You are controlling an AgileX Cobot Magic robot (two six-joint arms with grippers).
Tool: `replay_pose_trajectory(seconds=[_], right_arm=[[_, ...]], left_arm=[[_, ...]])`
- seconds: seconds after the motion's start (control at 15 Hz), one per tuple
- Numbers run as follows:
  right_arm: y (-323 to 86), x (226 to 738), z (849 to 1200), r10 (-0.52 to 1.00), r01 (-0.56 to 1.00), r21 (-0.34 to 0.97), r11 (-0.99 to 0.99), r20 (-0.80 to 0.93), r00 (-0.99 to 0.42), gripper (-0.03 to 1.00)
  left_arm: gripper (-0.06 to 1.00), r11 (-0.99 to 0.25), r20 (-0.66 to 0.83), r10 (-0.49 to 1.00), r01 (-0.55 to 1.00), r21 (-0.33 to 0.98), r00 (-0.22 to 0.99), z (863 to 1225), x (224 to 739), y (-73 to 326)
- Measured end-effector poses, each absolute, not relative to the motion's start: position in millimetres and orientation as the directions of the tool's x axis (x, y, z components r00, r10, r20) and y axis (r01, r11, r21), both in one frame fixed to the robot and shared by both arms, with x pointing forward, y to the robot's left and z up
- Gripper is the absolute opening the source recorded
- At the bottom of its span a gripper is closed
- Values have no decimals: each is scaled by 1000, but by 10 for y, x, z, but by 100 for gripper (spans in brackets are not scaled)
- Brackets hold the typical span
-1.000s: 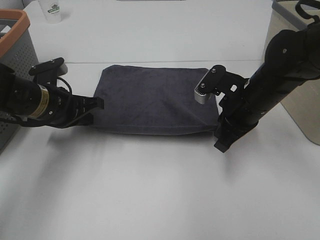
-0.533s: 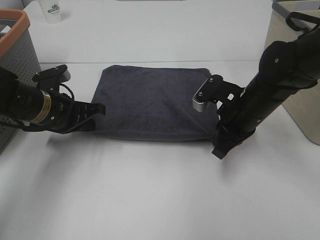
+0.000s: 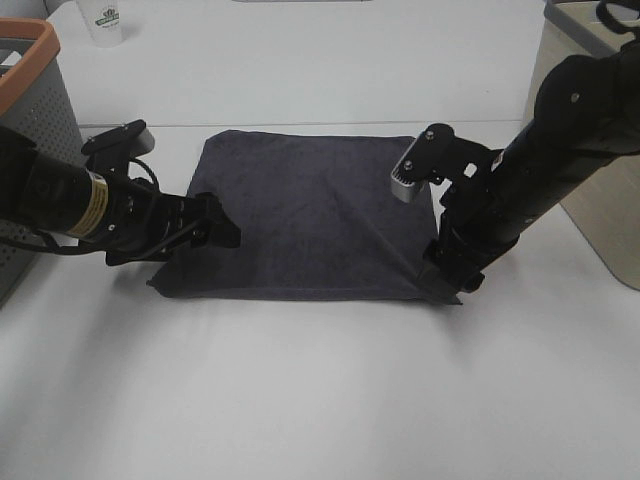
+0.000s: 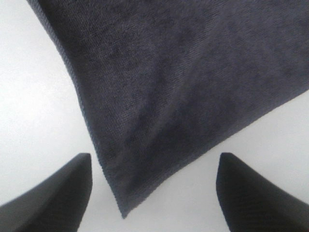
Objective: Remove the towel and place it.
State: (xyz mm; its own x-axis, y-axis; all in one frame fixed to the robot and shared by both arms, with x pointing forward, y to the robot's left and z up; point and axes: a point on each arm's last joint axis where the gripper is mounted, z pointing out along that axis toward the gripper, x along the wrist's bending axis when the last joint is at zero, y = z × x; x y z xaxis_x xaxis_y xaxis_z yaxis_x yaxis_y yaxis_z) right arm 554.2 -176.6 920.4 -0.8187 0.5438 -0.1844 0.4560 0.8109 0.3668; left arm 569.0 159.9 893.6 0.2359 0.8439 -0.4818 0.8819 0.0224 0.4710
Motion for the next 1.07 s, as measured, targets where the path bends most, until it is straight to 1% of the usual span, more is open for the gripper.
replay_pose_trajectory(seconds=[0.07,0.13,0.33,0.47,0.6,0.8,0.87,0.93,1.0,1.07], right_arm=[[-1770,5534,9326,544,441,392,808,-208,-812,71],[-1773,5530,9391,544,431,405,806,-223,-809,71],[-1802,5516,9826,551,340,507,792,-354,-756,71],[-1822,5532,10180,612,258,626,736,-451,-650,71],[-1846,5528,10472,692,187,733,654,-481,-538,71],[-1879,5544,10724,779,92,829,552,-473,-412,71],[-1891,5563,10775,813,69,859,507,-451,-368,71],[-1900,5573,10805,833,56,875,480,-436,-341,71],[-1987,5613,10924,929,19,946,324,-314,-196,71],[-2048,5629,10960,962,31,968,248,-242,-124,71]], left_arm=[[85,23,-483,841,876,482,244,8979,5701,1594],[85,29,-483,835,857,515,262,9107,5728,1585],[85,61,-466,822,763,644,328,9641,5810,1576],[83,63,-396,846,670,740,357,9998,5878,1615],[82,41,-276,898,558,829,344,10305,5966,1698],[82,1,-99,963,366,931,249,10783,6067,1862],[82,-54,-11,978,308,950,206,10890,6097,1924],[81,-85,34,983,285,955,180,10937,6108,1958],[78,-197,191,980,261,945,48,11086,6150,2106],[77,-245,259,966,299,922,-8,11149,6155,2177]])
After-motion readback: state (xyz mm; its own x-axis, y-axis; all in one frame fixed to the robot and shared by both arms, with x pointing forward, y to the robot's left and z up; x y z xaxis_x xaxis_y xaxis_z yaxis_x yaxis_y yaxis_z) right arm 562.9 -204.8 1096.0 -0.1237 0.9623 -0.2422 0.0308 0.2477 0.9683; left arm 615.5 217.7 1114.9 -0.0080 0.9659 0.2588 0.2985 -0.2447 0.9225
